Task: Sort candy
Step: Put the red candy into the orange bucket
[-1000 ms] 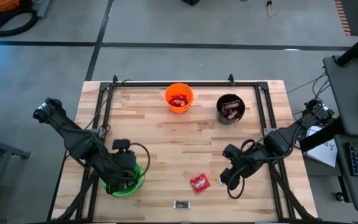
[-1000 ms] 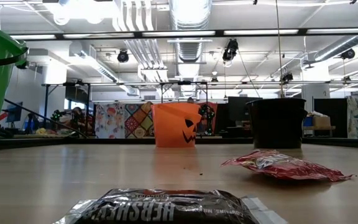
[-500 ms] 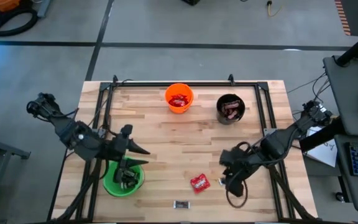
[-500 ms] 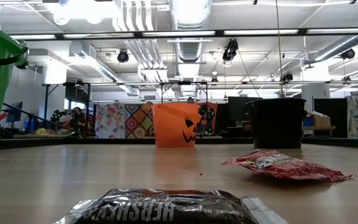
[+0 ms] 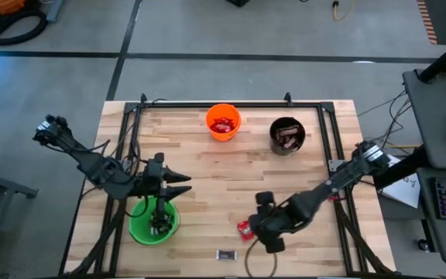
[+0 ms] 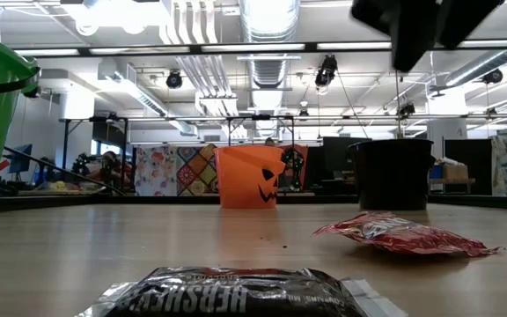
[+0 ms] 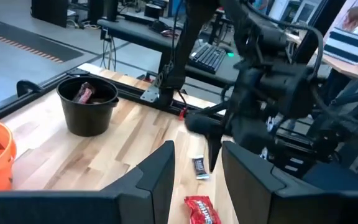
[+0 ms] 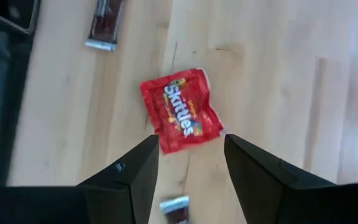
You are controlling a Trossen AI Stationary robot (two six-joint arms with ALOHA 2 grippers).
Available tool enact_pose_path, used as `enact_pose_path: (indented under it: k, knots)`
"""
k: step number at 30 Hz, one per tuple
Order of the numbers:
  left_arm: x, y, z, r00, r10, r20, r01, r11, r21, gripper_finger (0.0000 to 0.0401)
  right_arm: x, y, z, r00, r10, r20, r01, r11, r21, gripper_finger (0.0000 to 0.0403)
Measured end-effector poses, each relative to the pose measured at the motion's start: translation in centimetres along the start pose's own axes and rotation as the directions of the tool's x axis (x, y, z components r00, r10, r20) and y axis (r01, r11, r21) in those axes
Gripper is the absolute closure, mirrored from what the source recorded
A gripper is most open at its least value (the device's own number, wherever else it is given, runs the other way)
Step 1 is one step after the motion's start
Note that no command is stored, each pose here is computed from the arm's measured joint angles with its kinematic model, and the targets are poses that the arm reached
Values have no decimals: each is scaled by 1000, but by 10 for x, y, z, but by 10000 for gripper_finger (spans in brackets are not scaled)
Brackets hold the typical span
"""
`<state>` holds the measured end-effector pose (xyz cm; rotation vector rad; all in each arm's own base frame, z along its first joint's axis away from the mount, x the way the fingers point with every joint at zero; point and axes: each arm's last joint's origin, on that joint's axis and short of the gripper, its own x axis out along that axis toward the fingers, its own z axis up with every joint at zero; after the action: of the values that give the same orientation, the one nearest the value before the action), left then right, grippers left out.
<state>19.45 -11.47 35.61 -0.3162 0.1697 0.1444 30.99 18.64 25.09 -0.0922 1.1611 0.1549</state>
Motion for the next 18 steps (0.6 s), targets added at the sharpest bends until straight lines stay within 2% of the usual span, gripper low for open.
enact_pose_path:
  k: [6, 10, 14, 18]
  knots:
    - [1, -1, -1, 1000, 7, -2, -7, 1000, 1, 283, 43, -6, 9, 998, 68, -4, -68, 995, -72, 225]
    - [1, -1, -1, 1000, 8, -1, -8, 1000, -11, 283, 71, -14, 6, 991, 124, -57, -128, 988, -80, 225]
    - [2, -1, -1, 1000, 8, -2, -8, 1000, -12, 283, 96, -20, -5, 984, 117, -138, -127, 990, -68, 225]
    - [1, -1, -1, 1000, 8, -1, -8, 1000, -13, 283, 109, -20, -10, 981, 111, -161, -123, 990, -63, 231]
